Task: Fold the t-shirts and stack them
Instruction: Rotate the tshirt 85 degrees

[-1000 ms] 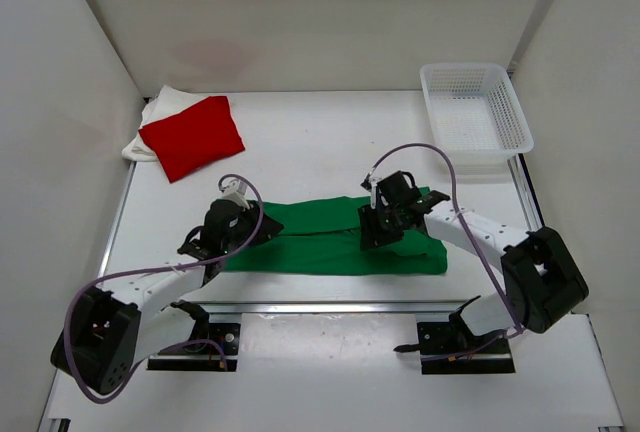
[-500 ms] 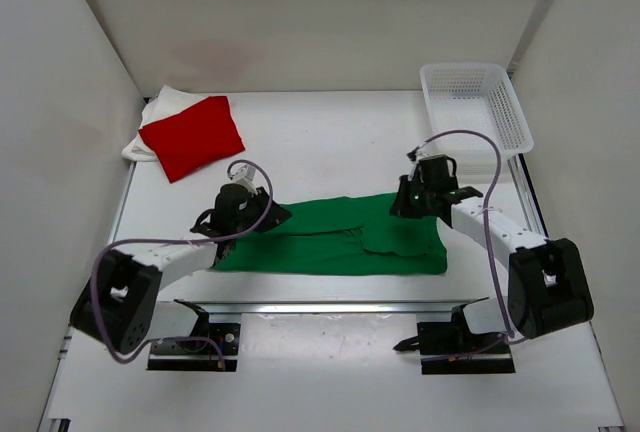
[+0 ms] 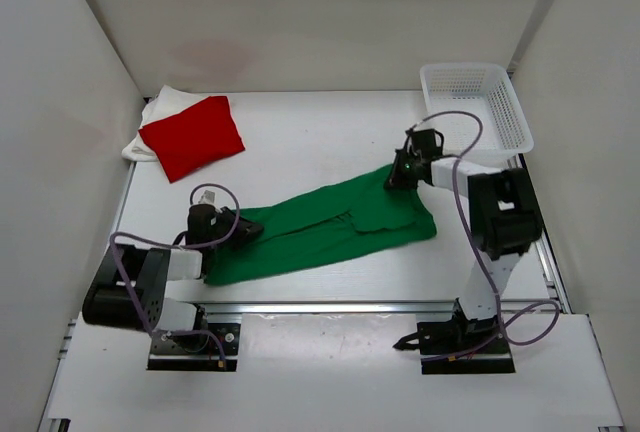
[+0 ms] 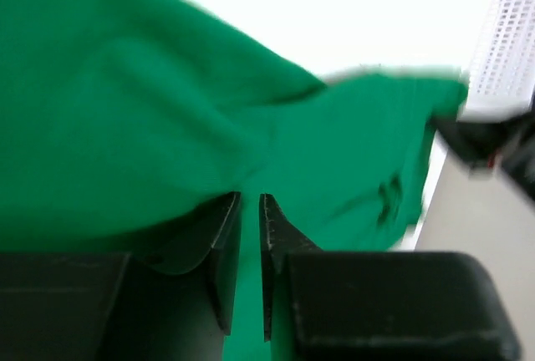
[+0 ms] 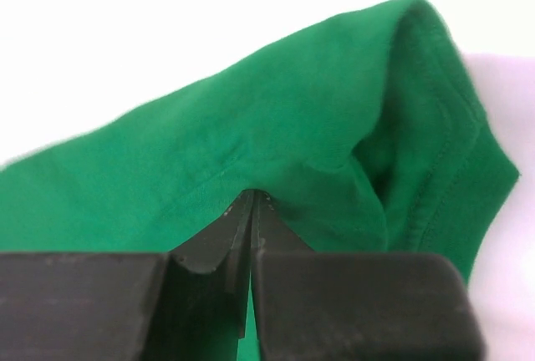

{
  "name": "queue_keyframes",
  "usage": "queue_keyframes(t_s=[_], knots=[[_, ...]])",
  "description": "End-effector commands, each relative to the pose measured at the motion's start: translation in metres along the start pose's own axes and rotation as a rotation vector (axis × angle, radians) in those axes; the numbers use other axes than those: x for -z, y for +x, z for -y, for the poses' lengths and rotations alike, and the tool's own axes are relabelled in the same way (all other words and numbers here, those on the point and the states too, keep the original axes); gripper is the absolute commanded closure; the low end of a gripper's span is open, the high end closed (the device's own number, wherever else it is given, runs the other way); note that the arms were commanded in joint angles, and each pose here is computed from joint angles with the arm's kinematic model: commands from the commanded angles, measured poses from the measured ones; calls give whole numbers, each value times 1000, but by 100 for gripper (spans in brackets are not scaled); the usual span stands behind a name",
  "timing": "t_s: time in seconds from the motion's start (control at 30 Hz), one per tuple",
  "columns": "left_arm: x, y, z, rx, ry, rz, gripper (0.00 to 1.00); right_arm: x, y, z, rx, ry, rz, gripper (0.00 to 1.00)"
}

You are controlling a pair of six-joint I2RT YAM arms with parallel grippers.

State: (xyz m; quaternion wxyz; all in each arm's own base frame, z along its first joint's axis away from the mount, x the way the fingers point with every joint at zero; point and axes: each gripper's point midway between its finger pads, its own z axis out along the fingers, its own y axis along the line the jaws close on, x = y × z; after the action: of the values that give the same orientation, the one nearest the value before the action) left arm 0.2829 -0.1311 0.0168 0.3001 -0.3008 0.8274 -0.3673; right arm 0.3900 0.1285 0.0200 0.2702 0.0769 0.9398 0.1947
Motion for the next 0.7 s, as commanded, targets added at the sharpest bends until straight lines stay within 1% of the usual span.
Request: queue_keyframes(t_s=[0.0, 0.07, 0.1, 0.17, 0.2, 0.23, 0.27, 0.3, 0.33, 0.37, 0.4, 0.43, 0.47, 0.5, 0.53, 0.57, 0.63, 0.67], knots=[[12, 6, -1, -38, -10, -13, 73, -39, -27, -20, 29, -32, -41, 100], [20, -6, 24, -109, 36, 31, 70, -73, -60, -35, 44, -54, -67, 100], [26, -9, 31, -143, 44, 49, 69, -81, -66, -41, 52, -65, -79, 100], [33, -12, 39, -205, 50, 66, 65, -108, -119, -69, 86, -99, -53, 100], [37, -14, 44, -240, 51, 70, 64, -135, -92, -64, 76, -88, -165, 100], [38, -11, 39, -271, 38, 64, 63, -118, -159, -107, 123, -163, -14, 100], [40, -11, 41, -273, 31, 56, 63, -117, -188, -133, 142, -229, 63, 100], [39, -9, 38, -298, 15, 44, 62, -96, -210, -162, 162, -373, 128, 100], [39, -5, 32, -318, -4, 26, 62, -119, -175, -143, 83, -356, 24, 100], [38, -2, 30, -335, -11, 11, 62, -94, -189, -160, 131, -391, 96, 100], [37, 5, 29, -347, -18, -16, 62, -69, -201, -177, 182, -379, 156, 99], [38, 7, 26, -355, -28, -19, 62, -59, -201, -190, 267, -377, 180, 98], [38, 6, 23, -358, -37, -4, 62, -30, -213, -202, 327, -357, 219, 96], [39, 7, 17, -358, -48, 8, 62, -2, -223, -213, 350, -351, 240, 93], [40, 4, 15, -359, -45, 28, 62, 12, -215, -210, 372, -325, 203, 89], [40, 2, 15, -350, -45, 33, 63, 33, -225, -218, 417, -331, 241, 86], [41, -5, 20, -354, -42, 66, 62, 60, -207, -209, 455, -261, 172, 84], [42, -6, 21, -367, -41, 71, 63, 53, -189, -200, 461, -229, 107, 84]])
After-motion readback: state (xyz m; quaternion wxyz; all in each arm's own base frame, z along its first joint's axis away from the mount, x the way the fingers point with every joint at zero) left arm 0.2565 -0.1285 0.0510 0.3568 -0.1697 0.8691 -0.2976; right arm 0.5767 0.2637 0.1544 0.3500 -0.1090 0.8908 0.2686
